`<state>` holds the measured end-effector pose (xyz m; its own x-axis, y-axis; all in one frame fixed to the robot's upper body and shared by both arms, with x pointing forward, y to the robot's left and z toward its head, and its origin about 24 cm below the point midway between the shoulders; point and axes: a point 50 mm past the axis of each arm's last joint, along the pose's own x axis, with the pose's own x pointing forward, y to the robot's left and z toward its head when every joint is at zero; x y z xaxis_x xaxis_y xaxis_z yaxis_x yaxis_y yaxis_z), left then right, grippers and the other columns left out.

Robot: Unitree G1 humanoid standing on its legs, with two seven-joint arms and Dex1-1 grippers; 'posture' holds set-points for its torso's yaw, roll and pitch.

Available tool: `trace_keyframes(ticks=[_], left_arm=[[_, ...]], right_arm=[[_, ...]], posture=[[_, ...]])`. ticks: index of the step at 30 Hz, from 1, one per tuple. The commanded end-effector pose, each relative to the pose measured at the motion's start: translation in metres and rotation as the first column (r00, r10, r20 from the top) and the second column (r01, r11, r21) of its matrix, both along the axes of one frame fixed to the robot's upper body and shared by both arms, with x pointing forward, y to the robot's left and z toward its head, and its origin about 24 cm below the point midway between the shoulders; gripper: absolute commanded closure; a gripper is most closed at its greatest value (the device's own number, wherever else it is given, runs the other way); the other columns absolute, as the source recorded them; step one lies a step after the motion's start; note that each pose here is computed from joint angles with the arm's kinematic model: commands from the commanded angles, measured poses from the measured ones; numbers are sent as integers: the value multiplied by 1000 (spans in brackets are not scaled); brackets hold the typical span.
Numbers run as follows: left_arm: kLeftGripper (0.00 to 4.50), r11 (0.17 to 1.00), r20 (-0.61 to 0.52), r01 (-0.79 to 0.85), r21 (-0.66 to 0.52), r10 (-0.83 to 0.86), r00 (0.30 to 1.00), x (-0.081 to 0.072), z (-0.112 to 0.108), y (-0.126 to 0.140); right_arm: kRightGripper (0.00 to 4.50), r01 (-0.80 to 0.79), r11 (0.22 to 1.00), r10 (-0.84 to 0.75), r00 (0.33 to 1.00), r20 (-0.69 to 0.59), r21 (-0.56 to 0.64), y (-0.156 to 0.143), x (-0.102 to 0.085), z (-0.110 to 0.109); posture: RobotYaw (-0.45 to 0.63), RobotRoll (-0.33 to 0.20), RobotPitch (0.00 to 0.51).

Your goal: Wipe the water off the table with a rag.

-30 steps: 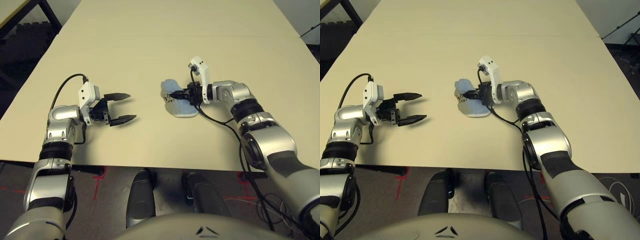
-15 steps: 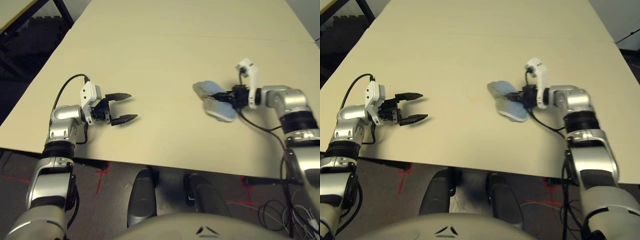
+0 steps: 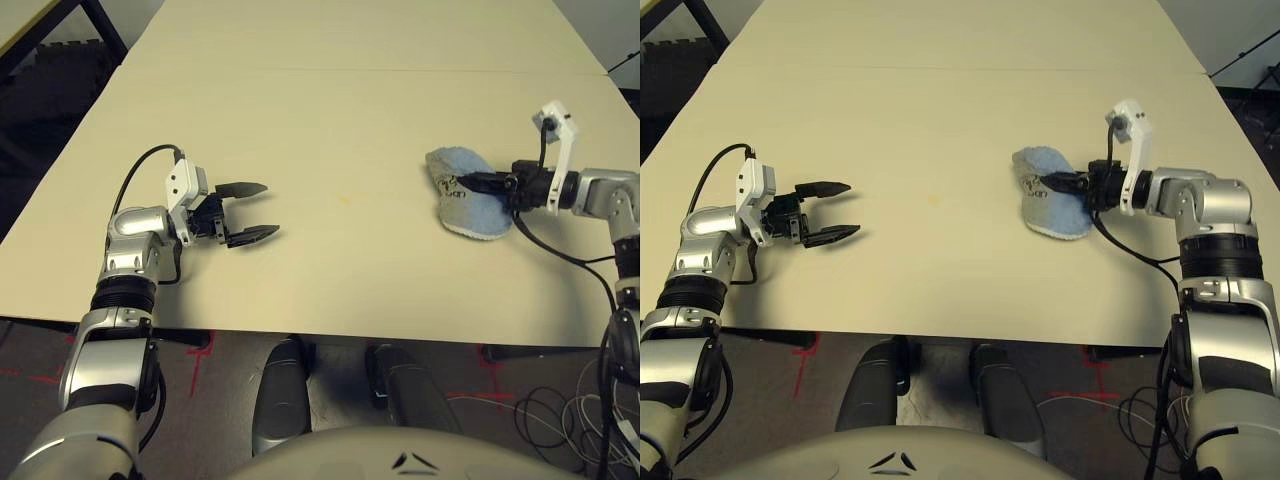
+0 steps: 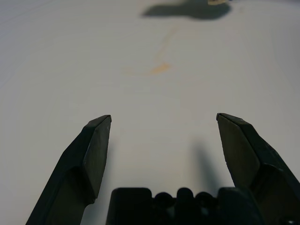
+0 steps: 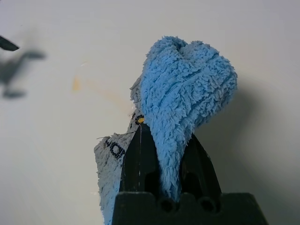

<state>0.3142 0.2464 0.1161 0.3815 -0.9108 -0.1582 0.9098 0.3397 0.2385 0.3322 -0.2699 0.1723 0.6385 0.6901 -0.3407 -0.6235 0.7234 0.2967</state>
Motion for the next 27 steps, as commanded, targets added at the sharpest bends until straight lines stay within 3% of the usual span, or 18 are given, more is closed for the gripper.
trace_keyframes(ticks=[1,8,16,17,24,27], left_arm=[[0,1000,-16,13,17,-12,1000,1,-3,-1],[0,1000,-17,11,19,-10,1000,0,-3,1],[0,1000,-18,7,20,-7,1000,-1,-3,2],[0,1000,-18,8,19,-7,1000,-1,-3,2],[0,1000,-19,-15,-1,15,1000,0,-2,4],[0,999,-17,-32,-11,32,999,2,1,6]], right_arm=[[4269,69,998,-68,997,40,-10,-23,-1,13],[4269,118,989,-118,993,0,-93,-51,-7,9],[4269,215,951,-224,974,-18,-224,-66,-6,-18],[3547,233,943,-242,970,-7,-238,-66,-5,-21],[1037,337,916,-339,940,28,-219,-73,-1,-17],[35,354,890,-352,934,63,-286,-84,-6,-10]], posture=[[89,0,163],[91,0,165],[94,0,168],[94,0,168],[91,0,170],[90,0,168]])
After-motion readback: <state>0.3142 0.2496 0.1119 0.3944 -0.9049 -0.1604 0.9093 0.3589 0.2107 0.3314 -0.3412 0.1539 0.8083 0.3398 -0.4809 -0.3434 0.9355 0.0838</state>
